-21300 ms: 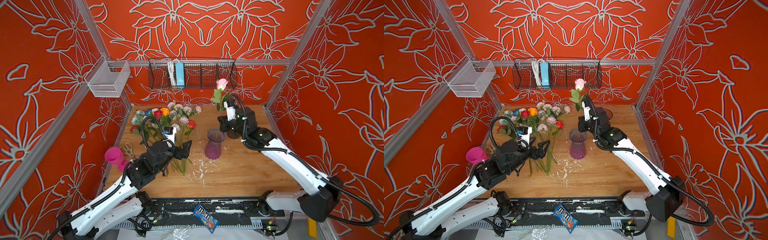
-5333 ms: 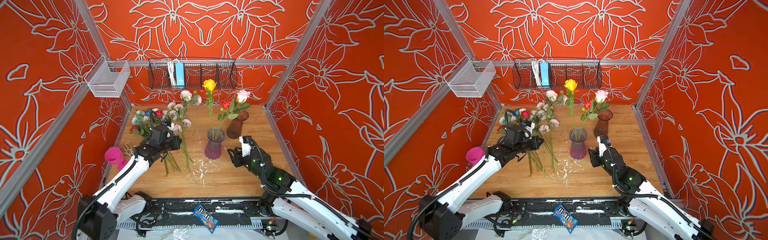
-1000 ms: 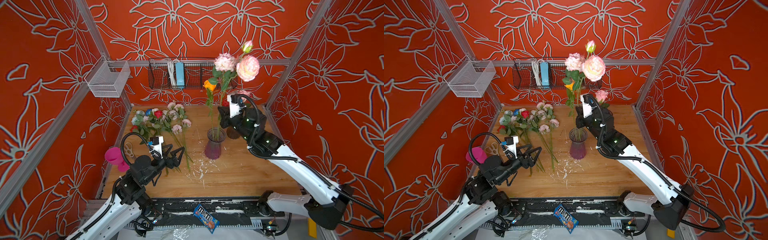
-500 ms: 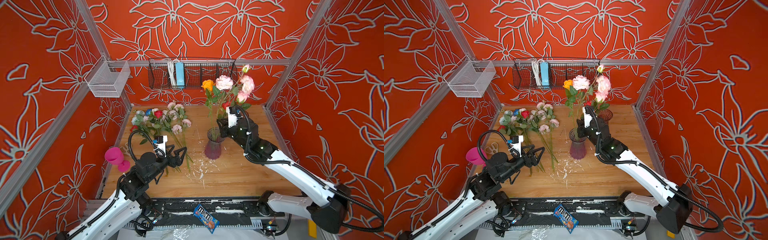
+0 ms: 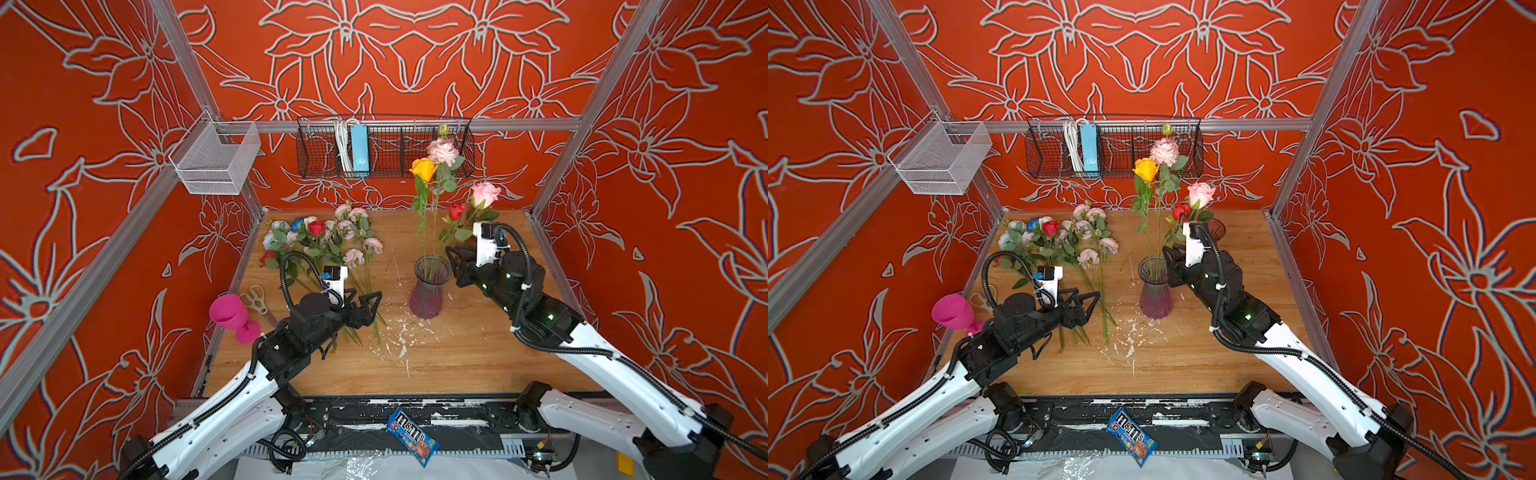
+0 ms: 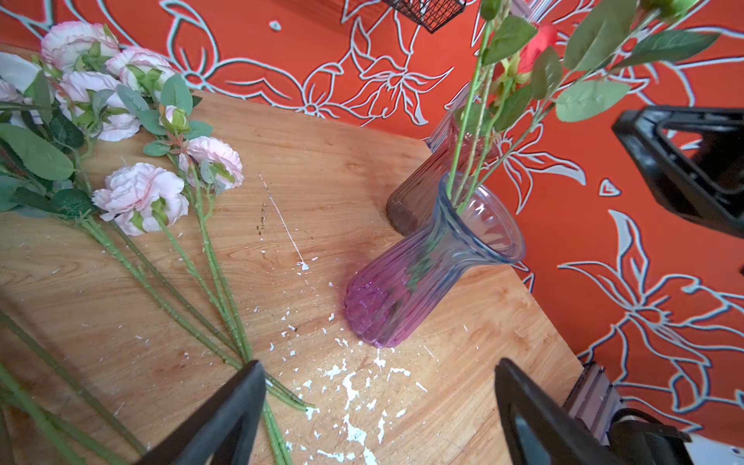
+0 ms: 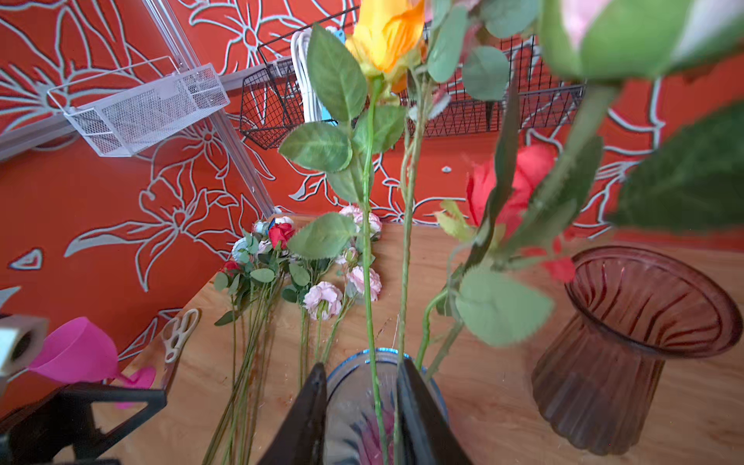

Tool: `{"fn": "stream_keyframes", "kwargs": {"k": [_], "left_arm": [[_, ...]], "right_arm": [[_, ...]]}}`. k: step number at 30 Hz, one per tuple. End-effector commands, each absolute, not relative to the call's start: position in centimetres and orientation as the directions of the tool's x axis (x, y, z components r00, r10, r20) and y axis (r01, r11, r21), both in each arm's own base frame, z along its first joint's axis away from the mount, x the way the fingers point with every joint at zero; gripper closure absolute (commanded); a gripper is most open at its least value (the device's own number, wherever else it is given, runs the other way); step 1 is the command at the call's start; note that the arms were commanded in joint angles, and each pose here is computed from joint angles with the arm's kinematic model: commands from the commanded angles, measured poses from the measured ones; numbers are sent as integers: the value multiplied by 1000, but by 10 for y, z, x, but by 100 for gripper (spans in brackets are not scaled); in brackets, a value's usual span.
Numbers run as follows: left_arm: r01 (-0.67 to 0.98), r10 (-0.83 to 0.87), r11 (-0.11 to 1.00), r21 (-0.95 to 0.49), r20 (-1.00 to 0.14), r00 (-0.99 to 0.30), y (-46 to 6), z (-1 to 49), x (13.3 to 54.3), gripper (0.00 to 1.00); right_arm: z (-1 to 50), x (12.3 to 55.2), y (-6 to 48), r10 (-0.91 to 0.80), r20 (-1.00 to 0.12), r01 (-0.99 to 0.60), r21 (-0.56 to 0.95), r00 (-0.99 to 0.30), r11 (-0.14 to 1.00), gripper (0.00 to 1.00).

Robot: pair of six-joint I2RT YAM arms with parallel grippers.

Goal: Arrange flowers in a vase
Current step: Place the flower in the vase, then move the flowers to the top-center of the table.

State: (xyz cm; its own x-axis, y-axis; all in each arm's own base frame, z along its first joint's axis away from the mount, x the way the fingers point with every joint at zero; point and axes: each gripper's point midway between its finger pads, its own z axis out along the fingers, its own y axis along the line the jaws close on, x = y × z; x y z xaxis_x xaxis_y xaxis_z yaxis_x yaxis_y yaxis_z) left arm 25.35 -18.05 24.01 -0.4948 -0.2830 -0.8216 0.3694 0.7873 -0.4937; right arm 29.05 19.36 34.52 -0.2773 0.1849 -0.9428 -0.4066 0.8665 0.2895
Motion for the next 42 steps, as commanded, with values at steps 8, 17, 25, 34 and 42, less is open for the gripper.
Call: {"fn": "stream_keyframes", "kwargs": {"k": [8,17,25,34,42], "left_arm": [[134,-194,930,-341,-767,-611,-174,185,298,12],[-13,-117,982,-190,-546,-829,-182,111,346,28],[-80,-141,985,-156,-429,-892,-169,69,377,55],[-84,-125,989,-120,-389,-913,-166,51,388,69],[-78,-131,982,-172,-320,-938,-178,34,381,68]], "right_arm": [[320,250,158,241,-919,-371,351,-311,860,68],[256,233,136,236,-884,-281,365,-404,888,65],[229,229,128,219,-872,-245,350,-437,904,64],[218,232,128,197,-875,-240,326,-442,914,64],[213,234,128,185,-879,-237,313,-440,920,64]]}}
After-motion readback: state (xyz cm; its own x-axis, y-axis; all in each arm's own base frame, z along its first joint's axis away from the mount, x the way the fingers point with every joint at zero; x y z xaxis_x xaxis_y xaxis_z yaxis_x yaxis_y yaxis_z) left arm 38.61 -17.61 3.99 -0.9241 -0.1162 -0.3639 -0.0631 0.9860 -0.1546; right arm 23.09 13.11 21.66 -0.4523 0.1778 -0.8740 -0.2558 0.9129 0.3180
